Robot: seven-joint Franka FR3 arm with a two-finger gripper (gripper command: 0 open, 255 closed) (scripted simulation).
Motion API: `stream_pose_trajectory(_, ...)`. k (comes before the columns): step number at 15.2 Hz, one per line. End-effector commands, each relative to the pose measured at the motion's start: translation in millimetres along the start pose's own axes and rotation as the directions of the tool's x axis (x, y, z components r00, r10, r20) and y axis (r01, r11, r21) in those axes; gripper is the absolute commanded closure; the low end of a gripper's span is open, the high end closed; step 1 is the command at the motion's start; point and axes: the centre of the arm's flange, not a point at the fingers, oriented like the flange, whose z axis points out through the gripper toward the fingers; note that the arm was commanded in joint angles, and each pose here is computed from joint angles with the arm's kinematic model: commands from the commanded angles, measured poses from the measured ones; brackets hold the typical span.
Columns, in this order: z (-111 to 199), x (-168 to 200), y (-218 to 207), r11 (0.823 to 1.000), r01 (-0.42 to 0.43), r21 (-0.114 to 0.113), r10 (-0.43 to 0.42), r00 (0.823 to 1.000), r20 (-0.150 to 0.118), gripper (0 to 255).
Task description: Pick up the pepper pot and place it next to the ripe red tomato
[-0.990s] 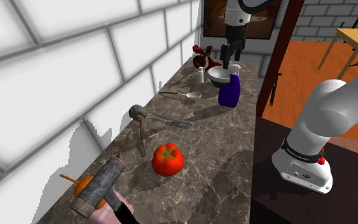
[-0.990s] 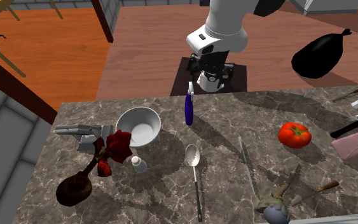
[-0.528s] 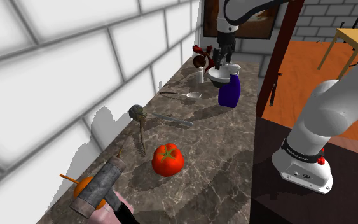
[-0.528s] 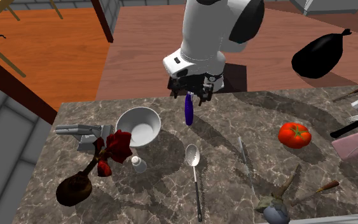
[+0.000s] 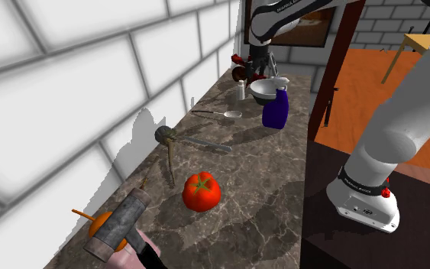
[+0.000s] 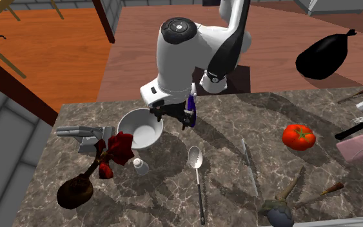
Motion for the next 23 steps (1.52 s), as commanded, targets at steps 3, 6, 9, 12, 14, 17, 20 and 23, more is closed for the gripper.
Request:
stream_pose_trajectory(3, 21.5, 40.2, 19.7, 1.000, -0.003, -0.005, 0.003, 1.000, -0.022, 0)
stream_pose_trajectory(6, 38.1, 69.8, 35.7, 1.000, -0.005, -0.007, 0.005, 0.999, -0.038, 0)
stream_pose_trajectory(9, 54.3, 99.6, 51.9, 1.000, -0.008, -0.010, 0.008, 0.999, -0.053, 0)
stream_pose_trajectory(12, 69.9, 129.5, 68.1, 1.000, -0.011, -0.012, 0.010, 0.998, -0.069, 0)
stream_pose_trajectory(14, 78.8, 137.0, 72.0, 1.000, -0.011, -0.013, 0.010, 0.997, -0.072, 0)
stream_pose_trajectory(17, 94.6, 138.1, 72.3, 1.000, -0.011, -0.013, 0.010, 0.997, -0.072, 0)
stream_pose_trajectory(20, 110.4, 139.3, 72.5, 1.000, -0.011, -0.013, 0.010, 0.997, -0.072, 0)
stream_pose_trajectory(23, 113.4, 139.5, 72.5, 1.000, -0.011, -0.013, 0.010, 0.997, -0.072, 0)
